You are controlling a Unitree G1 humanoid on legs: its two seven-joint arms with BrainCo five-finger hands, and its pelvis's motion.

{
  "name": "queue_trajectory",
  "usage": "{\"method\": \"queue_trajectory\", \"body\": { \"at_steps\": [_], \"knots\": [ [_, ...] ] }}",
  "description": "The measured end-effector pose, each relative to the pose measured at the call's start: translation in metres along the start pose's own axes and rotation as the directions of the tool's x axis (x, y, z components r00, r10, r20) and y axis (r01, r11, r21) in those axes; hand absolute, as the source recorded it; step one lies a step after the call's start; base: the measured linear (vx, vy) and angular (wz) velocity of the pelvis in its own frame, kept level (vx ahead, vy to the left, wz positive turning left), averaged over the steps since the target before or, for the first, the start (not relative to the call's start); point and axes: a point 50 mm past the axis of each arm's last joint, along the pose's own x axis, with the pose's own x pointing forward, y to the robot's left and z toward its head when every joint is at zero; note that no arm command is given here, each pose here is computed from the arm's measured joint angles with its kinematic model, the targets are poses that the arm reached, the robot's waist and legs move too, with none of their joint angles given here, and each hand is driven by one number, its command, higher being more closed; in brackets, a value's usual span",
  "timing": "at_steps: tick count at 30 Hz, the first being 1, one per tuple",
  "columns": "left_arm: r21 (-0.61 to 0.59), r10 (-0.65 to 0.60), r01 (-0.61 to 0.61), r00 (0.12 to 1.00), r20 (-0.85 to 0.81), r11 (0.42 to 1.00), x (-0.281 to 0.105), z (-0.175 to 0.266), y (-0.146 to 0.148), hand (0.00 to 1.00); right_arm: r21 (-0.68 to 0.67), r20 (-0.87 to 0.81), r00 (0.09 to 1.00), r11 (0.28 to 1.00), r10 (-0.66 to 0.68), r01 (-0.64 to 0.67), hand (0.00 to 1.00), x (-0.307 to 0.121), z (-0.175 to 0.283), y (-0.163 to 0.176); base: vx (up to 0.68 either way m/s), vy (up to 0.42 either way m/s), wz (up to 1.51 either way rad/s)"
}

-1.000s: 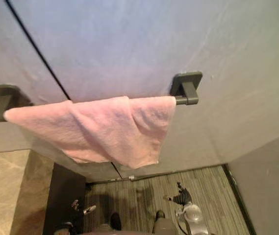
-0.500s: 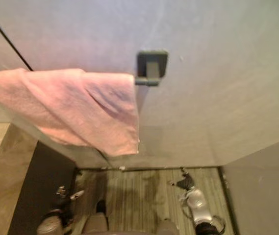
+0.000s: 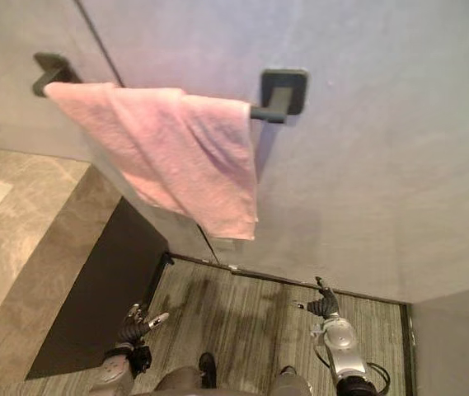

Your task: Organize washtable

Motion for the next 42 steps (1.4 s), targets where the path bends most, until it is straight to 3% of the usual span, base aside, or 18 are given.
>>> {"method": "queue_trajectory", "body": {
  "at_steps": [6,14,23,29,36,42],
  "knots": [
    [0.028,0.016,-0.015,1.0,-0.02,1.0,-0.004,-0.006,0.006,0.0,0.025,-0.002,1.0,1.0,0.016,-0.016,0.0,0.003,0.003,0.012,-0.1,0.034,-0.02],
    [0.034,0.069,-0.063,0.982,-0.177,0.997,-0.018,-0.044,0.019,0.0,0.018,-0.165,0.985,0.998,0.06,-0.058,0.0,-0.006,-0.035,0.019,-0.13,0.016,-0.03],
    [0.035,0.07,-0.065,0.978,-0.197,0.997,-0.02,-0.048,0.019,0.0,0.025,-0.206,0.976,0.998,0.066,-0.062,0.0,-0.009,-0.045,0.021,0.0,0.0,0.0],
    [0.034,0.06,-0.054,0.973,-0.224,0.998,-0.022,-0.055,0.015,0.0,0.137,-0.282,0.957,0.99,0.071,-0.033,0.0,-0.02,-0.065,0.029,0.0,0.0,-0.05],
    [0.052,0.042,-0.032,0.979,-0.2,0.998,-0.016,-0.046,0.013,0.0,0.167,-0.27,0.961,0.986,0.065,-0.02,0.0,-0.018,-0.06,0.032,-0.01,0.02,0.44],
    [0.001,-0.01,0.011,0.992,-0.122,1.0,-0.014,-0.031,-0.01,0.0,0.168,-0.121,0.993,0.985,-0.004,0.025,0.0,0.0,-0.02,0.02,-0.14,-0.104,1.25]
  ]
}}
